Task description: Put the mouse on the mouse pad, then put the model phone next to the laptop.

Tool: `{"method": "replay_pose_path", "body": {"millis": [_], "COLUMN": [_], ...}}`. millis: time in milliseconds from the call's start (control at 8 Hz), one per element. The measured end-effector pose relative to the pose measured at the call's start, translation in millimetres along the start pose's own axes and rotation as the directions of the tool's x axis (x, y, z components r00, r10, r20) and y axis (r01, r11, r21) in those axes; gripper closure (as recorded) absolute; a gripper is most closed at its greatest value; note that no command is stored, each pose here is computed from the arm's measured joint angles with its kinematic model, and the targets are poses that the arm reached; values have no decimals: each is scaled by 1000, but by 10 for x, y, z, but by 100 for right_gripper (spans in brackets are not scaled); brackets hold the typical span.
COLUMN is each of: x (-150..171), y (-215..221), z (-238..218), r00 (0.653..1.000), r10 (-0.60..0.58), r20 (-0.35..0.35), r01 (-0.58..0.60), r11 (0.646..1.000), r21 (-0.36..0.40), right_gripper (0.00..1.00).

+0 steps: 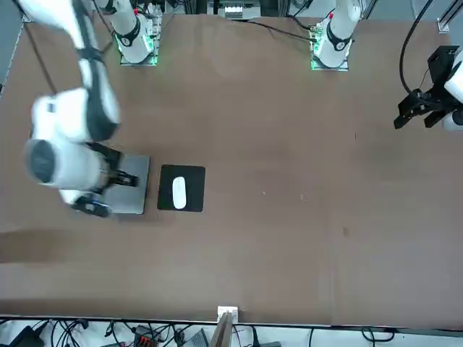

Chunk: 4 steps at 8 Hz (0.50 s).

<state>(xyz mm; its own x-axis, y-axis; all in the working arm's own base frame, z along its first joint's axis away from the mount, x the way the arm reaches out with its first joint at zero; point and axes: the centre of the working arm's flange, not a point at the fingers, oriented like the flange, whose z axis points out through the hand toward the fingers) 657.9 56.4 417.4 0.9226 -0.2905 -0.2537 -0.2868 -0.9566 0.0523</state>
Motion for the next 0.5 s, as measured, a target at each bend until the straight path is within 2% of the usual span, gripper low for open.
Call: {"method": "replay_pose_path", "body": {"millis": [250,500], "x": [362,496], "y": [1284,2301], "z": [88,221], "r00": [1000,996], "r10": [-8,-65], "r20": [22,55], "r01": [9,69], "r11": [999,994], "r21": [-46,-87], "right_gripper": [0,0]}}
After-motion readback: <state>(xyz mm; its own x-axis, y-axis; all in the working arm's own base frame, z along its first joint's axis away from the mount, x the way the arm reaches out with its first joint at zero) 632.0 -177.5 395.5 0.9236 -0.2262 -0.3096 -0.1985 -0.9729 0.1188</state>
